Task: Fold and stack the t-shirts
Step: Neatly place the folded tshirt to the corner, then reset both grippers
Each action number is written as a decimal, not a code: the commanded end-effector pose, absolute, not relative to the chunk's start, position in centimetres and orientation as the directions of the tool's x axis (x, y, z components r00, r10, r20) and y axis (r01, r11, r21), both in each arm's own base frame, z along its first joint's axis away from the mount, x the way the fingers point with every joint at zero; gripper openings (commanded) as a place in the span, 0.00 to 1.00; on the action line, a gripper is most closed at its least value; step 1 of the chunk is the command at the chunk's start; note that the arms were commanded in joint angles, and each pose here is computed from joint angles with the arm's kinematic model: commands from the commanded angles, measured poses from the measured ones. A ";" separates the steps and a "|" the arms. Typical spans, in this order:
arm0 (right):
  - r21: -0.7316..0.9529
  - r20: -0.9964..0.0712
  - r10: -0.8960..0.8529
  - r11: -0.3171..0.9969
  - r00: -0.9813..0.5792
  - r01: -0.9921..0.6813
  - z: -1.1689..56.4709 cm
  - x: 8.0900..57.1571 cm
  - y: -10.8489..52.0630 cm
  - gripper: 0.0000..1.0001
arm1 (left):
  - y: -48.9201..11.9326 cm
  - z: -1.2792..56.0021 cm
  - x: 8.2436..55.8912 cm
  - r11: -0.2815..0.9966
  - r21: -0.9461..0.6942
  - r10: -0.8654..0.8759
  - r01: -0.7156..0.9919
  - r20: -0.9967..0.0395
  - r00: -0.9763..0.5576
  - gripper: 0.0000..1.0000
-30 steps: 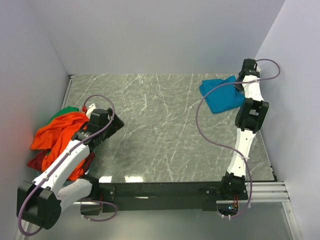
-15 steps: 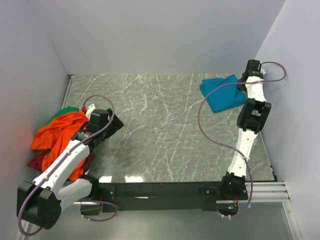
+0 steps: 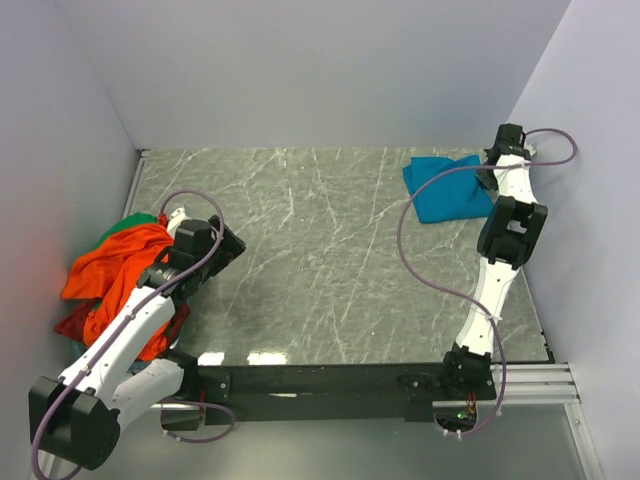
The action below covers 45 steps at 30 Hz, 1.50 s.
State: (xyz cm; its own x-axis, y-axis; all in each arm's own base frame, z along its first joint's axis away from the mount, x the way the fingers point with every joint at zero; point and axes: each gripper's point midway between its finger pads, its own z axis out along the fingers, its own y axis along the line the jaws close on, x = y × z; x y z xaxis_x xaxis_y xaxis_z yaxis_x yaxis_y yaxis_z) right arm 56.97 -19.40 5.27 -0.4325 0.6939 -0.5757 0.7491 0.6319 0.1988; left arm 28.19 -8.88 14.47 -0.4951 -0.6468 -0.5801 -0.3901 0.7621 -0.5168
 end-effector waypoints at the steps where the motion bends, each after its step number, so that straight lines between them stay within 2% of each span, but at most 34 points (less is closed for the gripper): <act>1: 0.225 -0.667 0.668 0.604 -0.331 0.764 12.5 56.4 -21.1 0.22 | -8.7 15.9 28.0 0.750 -0.546 -0.661 -0.374 -0.587 -0.468 0.99; 2: 0.230 -0.681 0.659 0.606 -0.319 0.761 14.0 56.2 -21.1 0.25 | -8.6 16.0 27.9 0.749 -0.545 -0.661 -0.376 -0.588 -0.466 1.00; 5: 0.227 -0.710 0.634 0.618 -0.306 0.753 16.4 55.5 -20.9 0.55 | -8.4 16.3 27.4 0.747 -0.550 -0.665 -0.375 -0.591 -0.457 0.99; 6: 0.225 -0.716 0.626 0.625 -0.308 0.748 17.0 55.3 -20.7 0.69 | -8.3 16.4 27.4 0.746 -0.549 -0.665 -0.376 -0.594 -0.453 0.99; 7: 0.218 -0.717 0.620 0.634 -0.318 0.742 17.2 55.1 -20.3 0.76 | -8.2 16.8 27.2 0.746 -0.555 -0.665 -0.369 -0.599 -0.446 0.99; 8: 0.212 -0.730 0.602 0.650 -0.324 0.729 18.3 54.9 -20.0 0.79 | -8.1 17.1 27.1 0.745 -0.557 -0.667 -0.368 -0.601 -0.441 0.99; 14: 0.121 -0.789 0.464 0.760 -0.403 0.638 22.8 52.9 -15.0 0.84 | -7.2 18.9 25.9 0.731 -0.573 -0.682 -0.370 -0.613 -0.399 0.99; 16: 0.080 -0.790 0.436 0.770 -0.432 0.633 21.8 51.3 -13.1 0.84 | -6.7 19.4 25.1 0.725 -0.576 -0.689 -0.377 -0.616 -0.382 0.99; 17: 0.107 -0.814 0.418 0.790 -0.403 0.603 24.1 50.4 -10.7 0.85 | -6.5 19.6 24.9 0.720 -0.580 -0.694 -0.381 -0.616 -0.374 0.99; 19: 0.123 -0.803 0.423 0.807 -0.420 0.577 22.4 48.5 -8.2 0.86 | -6.1 19.8 24.1 0.710 -0.586 -0.704 -0.391 -0.610 -0.363 1.00; 20: 0.178 -0.822 0.433 0.813 -0.370 0.555 24.7 47.0 -7.0 0.86 | -5.9 20.0 23.8 0.705 -0.586 -0.708 -0.399 -0.610 -0.355 1.00; 22: 0.205 -0.801 0.446 0.831 -0.400 0.517 22.7 44.6 -4.1 0.86 | -5.7 20.3 23.2 0.692 -0.599 -0.721 -0.404 -0.600 -0.346 0.99; 23: 0.253 -0.814 0.460 0.830 -0.353 0.498 24.6 42.9 -3.2 0.87 | -5.5 20.0 22.8 0.691 -0.593 -0.722 -0.414 -0.596 -0.351 1.00; 24: 0.242 -0.793 0.455 0.846 -0.405 0.476 22.1 41.0 -1.3 0.87 | -5.5 20.0 22.5 0.688 -0.597 -0.725 -0.413 -0.592 -0.352 0.99; 25: 0.299 -0.808 0.468 0.850 -0.358 0.435 23.8 39.5 -0.3 0.87 | -5.4 19.9 22.3 0.683 -0.599 -0.729 -0.417 -0.590 -0.347 0.99; 27: 0.340 -0.798 0.483 0.854 -0.360 0.394 23.0 37.4 1.2 0.88 | -5.1 19.5 21.8 0.677 -0.592 -0.734 -0.437 -0.584 -0.345 1.00; 28: 0.349 -0.774 0.488 0.860 -0.403 0.371 20.3 35.8 2.1 0.88 | -5.0 19.4 21.7 0.674 -0.592 -0.737 -0.443 -0.583 -0.342 0.99; 29: 0.399 -0.779 0.510 0.851 -0.363 0.340 21.3 34.4 2.4 0.88 | -4.8 19.2 21.5 0.673 -0.587 -0.737 -0.450 -0.583 -0.342 1.00; 30: 0.395 -0.763 0.510 0.854 -0.397 0.338 18.7 32.9 2.6 0.88 | -4.8 19.0 21.4 0.675 -0.582 -0.736 -0.455 -0.581 -0.347 0.99; 32: 0.455 -0.773 0.522 0.852 -0.361 0.258 19.5 31.2 3.5 0.88 | -4.7 18.8 21.3 0.674 -0.579 -0.736 -0.458 -0.581 -0.348 1.00; 37: 0.470 -0.747 0.547 0.837 -0.379 0.282 15.4 26.9 3.2 0.89 | -5.1 17.9 21.0 0.671 -0.581 -0.740 -0.461 -0.563 -0.367 1.00; 45: 0.534 -0.756 0.581 0.814 -0.301 0.228 15.0 24.7 3.3 0.91 | -5.7 16.5 20.6 0.656 -0.596 -0.755 -0.463 -0.527 -0.390 1.00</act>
State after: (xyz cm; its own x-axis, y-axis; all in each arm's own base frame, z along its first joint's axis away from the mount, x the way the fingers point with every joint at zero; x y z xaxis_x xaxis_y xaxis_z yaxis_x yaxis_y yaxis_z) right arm 24.25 3.24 13.06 -0.3724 0.5572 -0.7422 0.2647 0.8303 0.4905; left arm 20.53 -5.40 16.16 -0.3996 -0.7375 -0.5445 -0.4722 0.6747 -0.5673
